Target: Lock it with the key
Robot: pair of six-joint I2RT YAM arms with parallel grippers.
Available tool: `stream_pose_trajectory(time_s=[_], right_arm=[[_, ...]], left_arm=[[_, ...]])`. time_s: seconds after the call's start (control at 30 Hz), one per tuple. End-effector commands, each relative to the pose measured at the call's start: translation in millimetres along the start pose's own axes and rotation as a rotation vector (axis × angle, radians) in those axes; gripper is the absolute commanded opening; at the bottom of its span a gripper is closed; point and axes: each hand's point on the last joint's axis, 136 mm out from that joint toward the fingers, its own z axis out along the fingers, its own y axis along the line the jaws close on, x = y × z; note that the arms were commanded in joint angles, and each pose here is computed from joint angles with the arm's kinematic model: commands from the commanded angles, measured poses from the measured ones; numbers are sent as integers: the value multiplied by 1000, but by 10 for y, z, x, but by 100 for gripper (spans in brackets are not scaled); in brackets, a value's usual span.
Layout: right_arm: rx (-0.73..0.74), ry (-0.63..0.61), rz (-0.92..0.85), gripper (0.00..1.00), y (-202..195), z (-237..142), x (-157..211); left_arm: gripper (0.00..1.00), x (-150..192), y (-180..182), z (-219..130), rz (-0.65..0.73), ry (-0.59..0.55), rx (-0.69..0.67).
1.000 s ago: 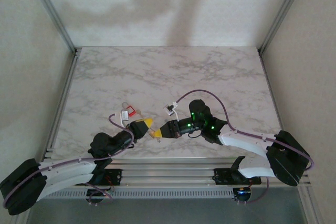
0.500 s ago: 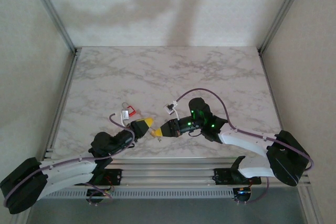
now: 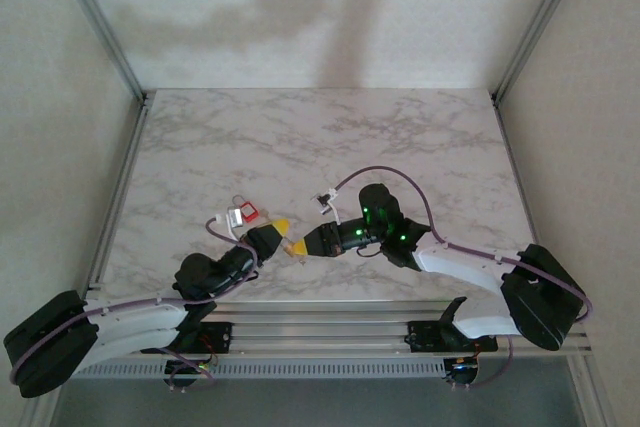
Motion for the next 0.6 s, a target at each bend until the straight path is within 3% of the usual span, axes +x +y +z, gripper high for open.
stream_pose_trajectory(time_s=[0.0,0.57], right_arm=[[-23,-220,-149,0,320,-45,-641],[40,-307,-181,0,258,-125,-935]], left_arm=[[0,480,-250,-75,-33,215,128],[0,594,-316,-101,-26,247,153]])
